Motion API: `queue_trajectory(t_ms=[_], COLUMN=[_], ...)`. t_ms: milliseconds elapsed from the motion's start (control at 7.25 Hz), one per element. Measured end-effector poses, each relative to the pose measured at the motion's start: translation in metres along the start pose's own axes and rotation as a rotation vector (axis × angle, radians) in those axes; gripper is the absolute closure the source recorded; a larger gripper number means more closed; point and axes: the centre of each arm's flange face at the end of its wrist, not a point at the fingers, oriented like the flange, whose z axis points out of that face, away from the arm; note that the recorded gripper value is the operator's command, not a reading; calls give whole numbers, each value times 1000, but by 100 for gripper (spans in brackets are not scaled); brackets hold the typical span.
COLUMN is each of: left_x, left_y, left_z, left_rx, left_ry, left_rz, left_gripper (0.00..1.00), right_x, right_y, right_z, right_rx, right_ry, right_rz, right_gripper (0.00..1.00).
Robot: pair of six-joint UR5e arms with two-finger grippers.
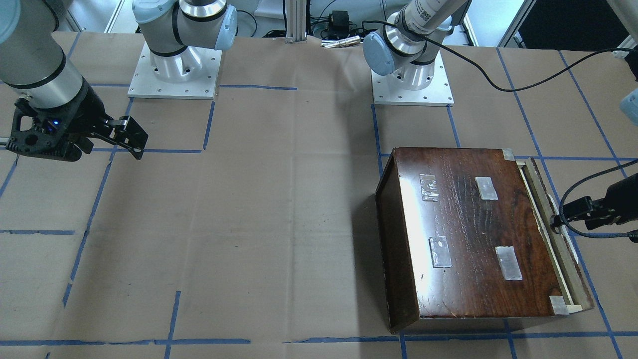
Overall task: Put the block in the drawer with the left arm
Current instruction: 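Hook the drawer handle with the left gripper and pull the drawer open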
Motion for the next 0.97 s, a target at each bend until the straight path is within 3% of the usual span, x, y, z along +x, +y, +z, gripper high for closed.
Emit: queue_trajectory(t_ms=[966], left_x=[-60], left_y=[23], left_z=[-10], left_rx=[11], left_ry=[-22], left_rz=[-52], left_gripper=[2], right_x=[0], right_y=[0], right_z=[0], right_rx=[0], right_ry=[0], right_rz=[0], right_gripper=[0])
